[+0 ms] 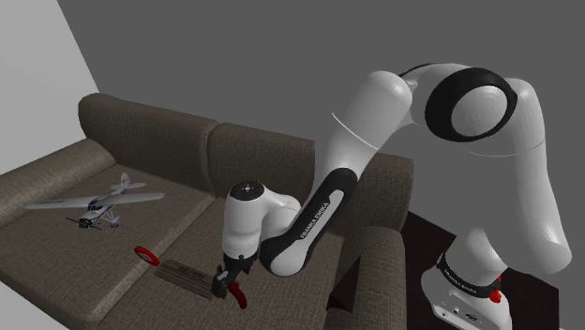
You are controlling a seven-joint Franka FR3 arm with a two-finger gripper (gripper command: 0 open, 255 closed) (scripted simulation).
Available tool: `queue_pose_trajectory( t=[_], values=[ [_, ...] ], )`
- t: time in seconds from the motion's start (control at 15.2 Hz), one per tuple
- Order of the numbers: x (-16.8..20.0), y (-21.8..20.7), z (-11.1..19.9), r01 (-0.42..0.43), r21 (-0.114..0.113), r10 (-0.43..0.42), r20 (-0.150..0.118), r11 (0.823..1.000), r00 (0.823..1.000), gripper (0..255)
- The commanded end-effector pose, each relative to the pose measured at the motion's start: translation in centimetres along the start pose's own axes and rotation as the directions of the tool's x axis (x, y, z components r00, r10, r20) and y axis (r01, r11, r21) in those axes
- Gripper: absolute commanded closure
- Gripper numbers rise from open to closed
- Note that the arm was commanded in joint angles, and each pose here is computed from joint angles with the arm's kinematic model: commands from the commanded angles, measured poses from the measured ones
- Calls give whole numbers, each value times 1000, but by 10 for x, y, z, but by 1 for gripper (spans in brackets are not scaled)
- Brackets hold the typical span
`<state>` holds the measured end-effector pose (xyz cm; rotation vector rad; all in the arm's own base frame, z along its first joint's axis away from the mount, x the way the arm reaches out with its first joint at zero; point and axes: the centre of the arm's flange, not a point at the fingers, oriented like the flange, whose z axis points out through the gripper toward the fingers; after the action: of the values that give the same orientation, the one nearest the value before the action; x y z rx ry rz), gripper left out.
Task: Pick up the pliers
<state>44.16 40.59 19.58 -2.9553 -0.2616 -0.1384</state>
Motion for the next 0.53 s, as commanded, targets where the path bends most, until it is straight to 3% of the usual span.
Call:
queue_pose_trajectory(
  t=[0.0,0.33,0.4,0.46],
  values=[
    [-2,0,11,0,0,0,-1,1000,1000,0],
    [-4,3,29,0,0,0,-1,1000,1000,0],
    [-4,3,28,0,0,0,-1,1000,1000,255],
    [-4,3,28,0,0,0,-1,1000,1000,255]
  ],
)
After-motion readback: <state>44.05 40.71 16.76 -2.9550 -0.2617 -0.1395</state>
